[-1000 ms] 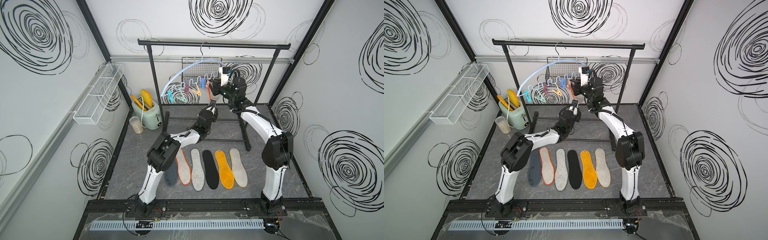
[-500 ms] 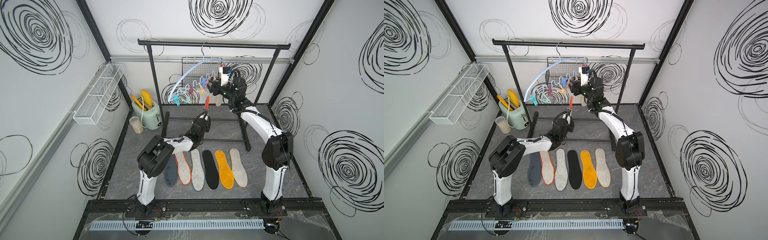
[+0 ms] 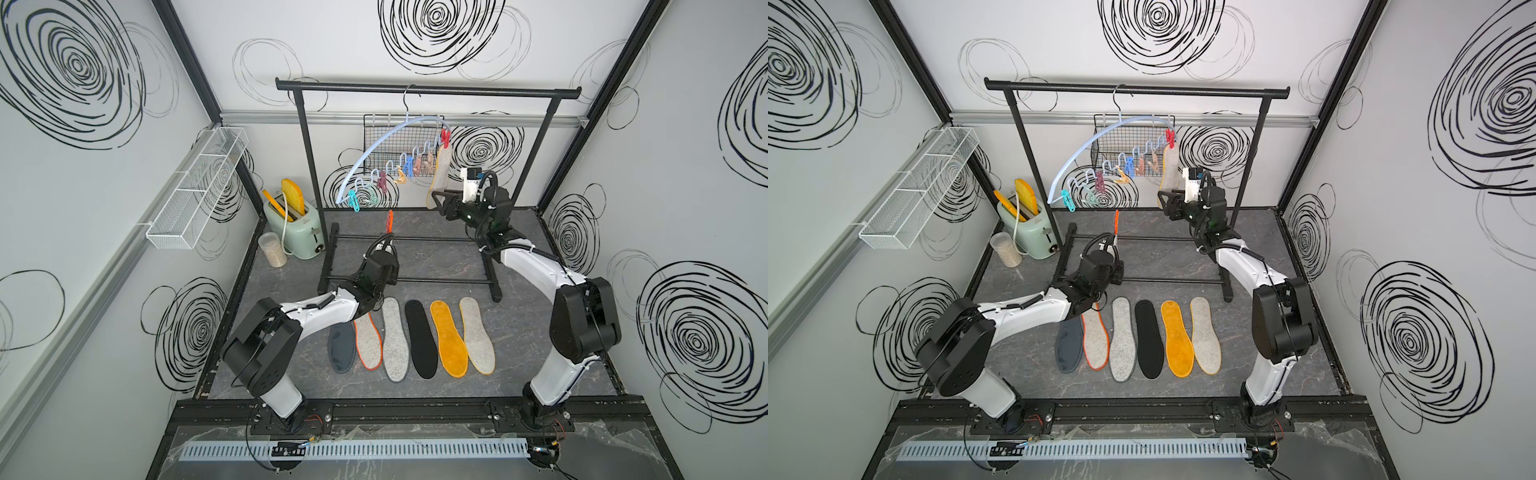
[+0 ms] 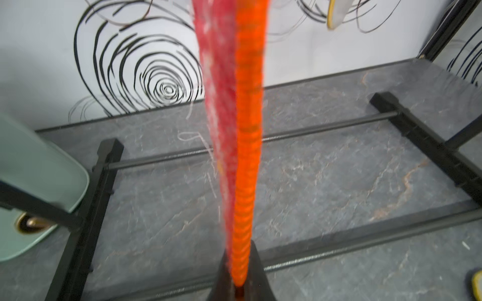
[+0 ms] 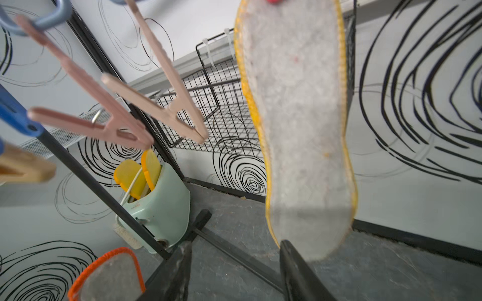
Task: Take the shoe insoles off the hanger
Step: Place the insole at the center of the board.
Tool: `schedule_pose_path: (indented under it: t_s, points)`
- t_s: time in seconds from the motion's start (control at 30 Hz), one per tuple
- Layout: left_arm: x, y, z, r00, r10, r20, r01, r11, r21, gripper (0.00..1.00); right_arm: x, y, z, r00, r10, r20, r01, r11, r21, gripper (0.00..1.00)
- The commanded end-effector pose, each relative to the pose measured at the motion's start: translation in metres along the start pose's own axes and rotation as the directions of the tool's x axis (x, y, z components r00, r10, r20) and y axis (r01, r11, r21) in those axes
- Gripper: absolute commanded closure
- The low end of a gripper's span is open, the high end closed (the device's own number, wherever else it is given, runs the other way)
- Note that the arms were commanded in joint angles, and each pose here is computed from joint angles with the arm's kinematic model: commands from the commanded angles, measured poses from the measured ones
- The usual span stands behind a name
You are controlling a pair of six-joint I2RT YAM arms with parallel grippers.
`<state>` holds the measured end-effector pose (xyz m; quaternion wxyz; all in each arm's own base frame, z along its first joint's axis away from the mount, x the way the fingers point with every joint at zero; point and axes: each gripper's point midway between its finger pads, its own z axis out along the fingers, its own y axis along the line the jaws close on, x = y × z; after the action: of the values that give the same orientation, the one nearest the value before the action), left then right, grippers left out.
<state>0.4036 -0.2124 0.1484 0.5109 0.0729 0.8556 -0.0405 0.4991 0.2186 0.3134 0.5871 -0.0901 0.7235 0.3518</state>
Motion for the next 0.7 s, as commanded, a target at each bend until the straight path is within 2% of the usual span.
schedule_pose_path:
  t_s: [0.0,0.17,0.27,0.33,0.47,0.57,0.6,0.63,0.67]
  points:
    - [0.034,0.033,-0.019,0.982,-0.085,-0.168,0.074,0.995,-0.071,1.00,-0.007,0.006,-0.024,0.998,0.017,0.054,-0.016,1.000,-0.024,0.45]
    - [0.068,0.074,-0.054,0.939,-0.109,-0.327,0.047,0.981,-0.191,1.00,0.025,0.001,-0.058,0.998,0.058,0.036,-0.059,0.998,0.017,0.44]
    - [0.090,0.099,-0.076,0.889,-0.187,-0.419,0.059,0.952,-0.299,1.00,0.034,0.001,-0.074,0.997,0.074,0.037,-0.075,0.997,0.027,0.44]
    - [0.103,0.110,-0.088,0.870,-0.190,-0.456,0.027,0.940,-0.340,1.00,0.038,0.003,-0.084,0.997,0.071,0.039,-0.072,0.997,0.023,0.44]
    - [0.116,0.148,-0.115,0.863,-0.250,-0.440,0.018,0.884,-0.466,1.00,0.042,0.006,-0.096,0.996,0.072,0.044,-0.074,0.997,0.025,0.44]
    - [0.110,0.163,-0.125,0.866,-0.281,-0.415,0.029,0.855,-0.518,1.00,0.044,0.008,-0.098,0.996,0.086,0.037,-0.087,0.996,0.019,0.44]
    - [0.109,0.174,-0.131,0.865,-0.283,-0.414,-0.005,0.820,-0.572,1.00,0.045,0.009,-0.099,0.995,0.090,0.031,-0.091,0.996,0.015,0.44]
    - [0.105,0.189,-0.140,0.869,-0.294,-0.397,-0.039,0.761,-0.647,1.00,0.045,0.010,-0.099,0.995,0.090,0.030,-0.091,0.996,0.010,0.44]
    - [0.106,0.195,-0.141,0.864,-0.312,-0.396,-0.039,0.742,-0.670,1.00,0.044,0.011,-0.100,0.996,0.089,0.031,-0.089,0.996,0.008,0.43]
